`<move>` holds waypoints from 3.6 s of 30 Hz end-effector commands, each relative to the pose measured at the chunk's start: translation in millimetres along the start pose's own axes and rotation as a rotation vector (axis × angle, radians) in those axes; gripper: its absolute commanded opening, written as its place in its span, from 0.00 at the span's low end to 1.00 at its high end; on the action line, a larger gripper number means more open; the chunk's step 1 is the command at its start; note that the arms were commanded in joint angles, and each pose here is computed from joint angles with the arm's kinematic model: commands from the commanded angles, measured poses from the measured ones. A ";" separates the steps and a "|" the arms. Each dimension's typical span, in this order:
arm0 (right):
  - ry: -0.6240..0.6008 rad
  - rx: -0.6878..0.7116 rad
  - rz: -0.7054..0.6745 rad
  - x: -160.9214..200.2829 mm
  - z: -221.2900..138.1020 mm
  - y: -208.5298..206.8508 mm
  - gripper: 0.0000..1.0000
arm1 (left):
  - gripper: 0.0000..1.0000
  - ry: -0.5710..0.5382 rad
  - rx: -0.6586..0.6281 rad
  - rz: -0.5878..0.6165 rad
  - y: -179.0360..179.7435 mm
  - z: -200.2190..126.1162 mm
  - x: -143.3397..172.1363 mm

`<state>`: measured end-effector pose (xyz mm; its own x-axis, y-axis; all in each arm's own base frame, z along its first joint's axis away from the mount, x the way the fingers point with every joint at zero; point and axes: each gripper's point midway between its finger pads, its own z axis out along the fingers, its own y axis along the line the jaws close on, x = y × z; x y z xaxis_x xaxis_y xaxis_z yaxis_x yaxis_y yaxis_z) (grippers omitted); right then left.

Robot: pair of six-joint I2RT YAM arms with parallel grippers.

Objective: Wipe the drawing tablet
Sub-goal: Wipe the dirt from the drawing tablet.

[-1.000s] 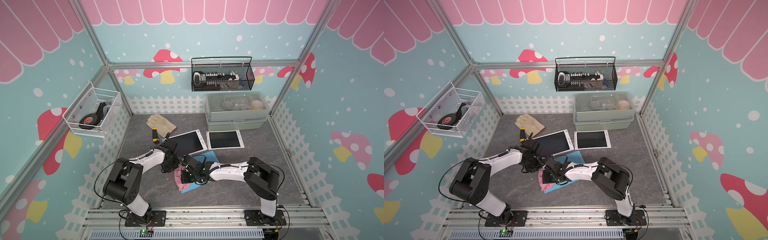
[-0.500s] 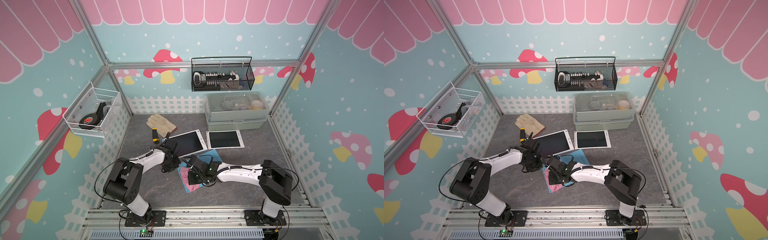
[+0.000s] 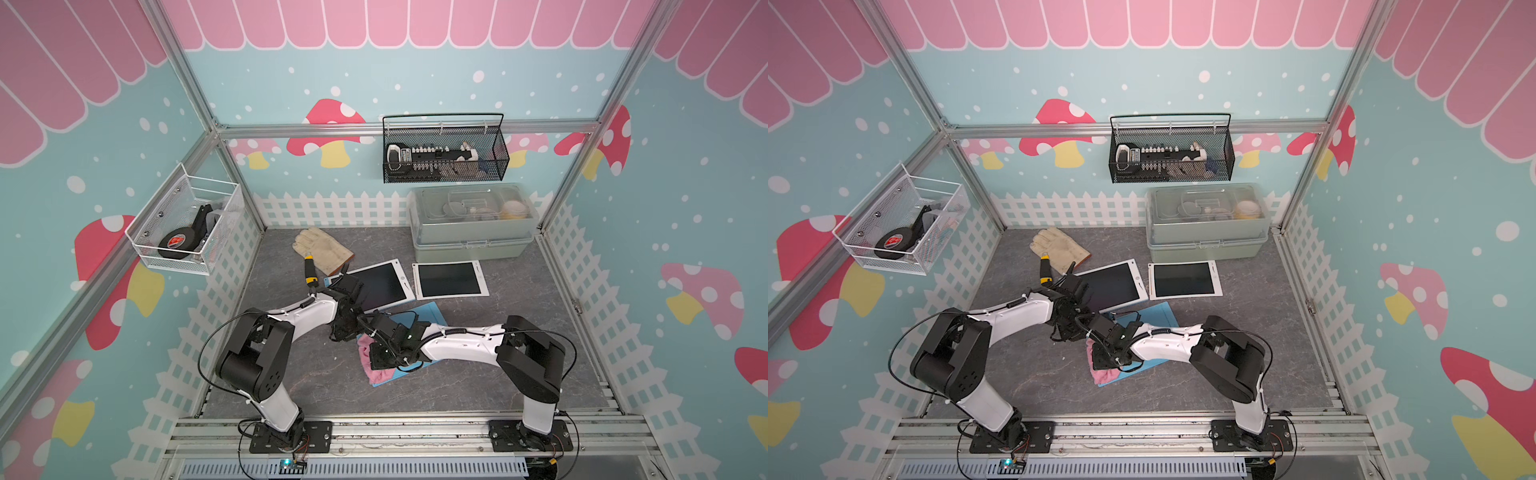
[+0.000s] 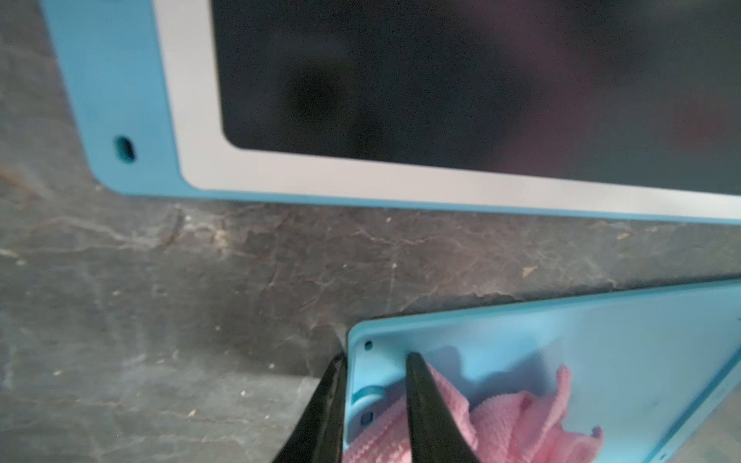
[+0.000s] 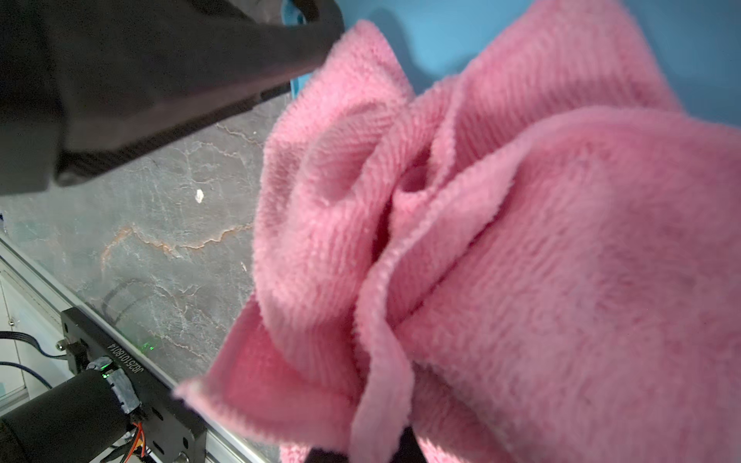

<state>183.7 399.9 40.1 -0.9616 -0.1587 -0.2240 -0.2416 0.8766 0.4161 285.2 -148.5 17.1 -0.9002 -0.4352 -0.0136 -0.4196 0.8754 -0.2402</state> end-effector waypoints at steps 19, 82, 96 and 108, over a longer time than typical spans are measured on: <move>0.008 0.012 -0.154 32.3 -39.5 9.9 0.00 | 0.21 0.050 -0.180 0.004 39.2 31.0 21.4; -0.160 0.098 0.072 -36.0 -39.0 -62.6 0.00 | 0.19 0.045 -0.137 0.040 24.1 29.2 12.7; -0.158 0.072 0.137 -40.1 -2.2 -62.5 0.00 | 0.18 0.047 -0.129 0.037 25.2 26.8 13.1; -0.226 0.621 0.340 -16.7 -153.1 -239.8 0.00 | 0.19 0.030 -0.127 0.044 23.6 20.2 7.3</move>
<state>255.4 202.6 77.5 -0.9080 0.1820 -0.3775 0.1256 0.9776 0.1690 291.4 -155.4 16.6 -0.9174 -0.3958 -0.0417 -0.3767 0.8973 -0.2299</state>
